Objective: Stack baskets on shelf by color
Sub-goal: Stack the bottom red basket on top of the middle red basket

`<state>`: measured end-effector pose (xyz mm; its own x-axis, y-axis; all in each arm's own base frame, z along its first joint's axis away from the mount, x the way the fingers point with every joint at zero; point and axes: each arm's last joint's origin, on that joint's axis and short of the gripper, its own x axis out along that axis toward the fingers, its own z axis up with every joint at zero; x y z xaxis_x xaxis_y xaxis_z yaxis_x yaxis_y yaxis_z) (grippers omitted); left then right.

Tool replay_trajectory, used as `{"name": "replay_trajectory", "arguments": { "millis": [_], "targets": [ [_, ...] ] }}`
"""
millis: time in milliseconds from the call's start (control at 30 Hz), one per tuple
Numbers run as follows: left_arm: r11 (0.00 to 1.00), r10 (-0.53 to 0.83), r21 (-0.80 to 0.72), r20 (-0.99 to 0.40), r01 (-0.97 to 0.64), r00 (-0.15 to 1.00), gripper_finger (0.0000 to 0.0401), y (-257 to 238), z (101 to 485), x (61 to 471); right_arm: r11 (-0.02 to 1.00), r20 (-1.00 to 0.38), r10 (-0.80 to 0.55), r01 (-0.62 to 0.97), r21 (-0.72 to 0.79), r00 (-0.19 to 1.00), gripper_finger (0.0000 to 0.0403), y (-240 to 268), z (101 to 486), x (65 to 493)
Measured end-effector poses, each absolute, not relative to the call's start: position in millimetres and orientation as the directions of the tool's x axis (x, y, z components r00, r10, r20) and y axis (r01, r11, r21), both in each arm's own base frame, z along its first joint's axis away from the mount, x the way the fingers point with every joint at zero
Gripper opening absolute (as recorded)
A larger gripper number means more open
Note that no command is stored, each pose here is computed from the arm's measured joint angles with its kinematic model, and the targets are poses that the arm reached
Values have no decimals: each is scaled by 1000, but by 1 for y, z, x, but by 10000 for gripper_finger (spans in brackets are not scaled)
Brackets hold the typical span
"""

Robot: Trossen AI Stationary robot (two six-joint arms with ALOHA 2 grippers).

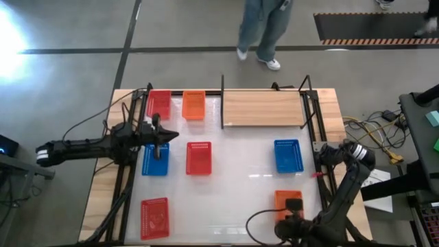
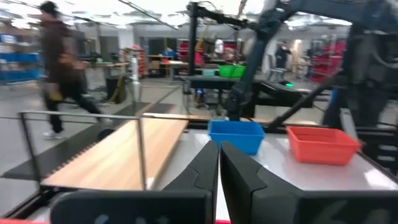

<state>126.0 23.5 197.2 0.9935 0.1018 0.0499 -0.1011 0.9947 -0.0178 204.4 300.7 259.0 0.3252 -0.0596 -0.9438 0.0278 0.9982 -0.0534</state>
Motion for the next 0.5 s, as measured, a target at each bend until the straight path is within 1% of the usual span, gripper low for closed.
{"name": "replay_trajectory", "arguments": {
  "millis": [100, 233, 400, 500],
  "targets": [
    [998, 55, -15, 7, -55, 998, 0, 19, 206, 133, 999, -891, -27, -29, -46, 452, 9, 285, 257, 210],
    [1000, -11, -20, -74, 10, 997, 0, 11, 218, 144, 994, -806, 7, -90, -57, 591, 8, 253, 240, 218],
    [998, -65, -28, -215, 60, 975, 0, -1, 233, 160, 983, -677, 53, -158, -95, 734, 8, 207, 223, 228],
    [997, -82, -33, -306, 75, 949, 0, -8, 243, 170, 970, -575, 70, -190, -152, 815, 8, 181, 218, 230]
  ]
}}
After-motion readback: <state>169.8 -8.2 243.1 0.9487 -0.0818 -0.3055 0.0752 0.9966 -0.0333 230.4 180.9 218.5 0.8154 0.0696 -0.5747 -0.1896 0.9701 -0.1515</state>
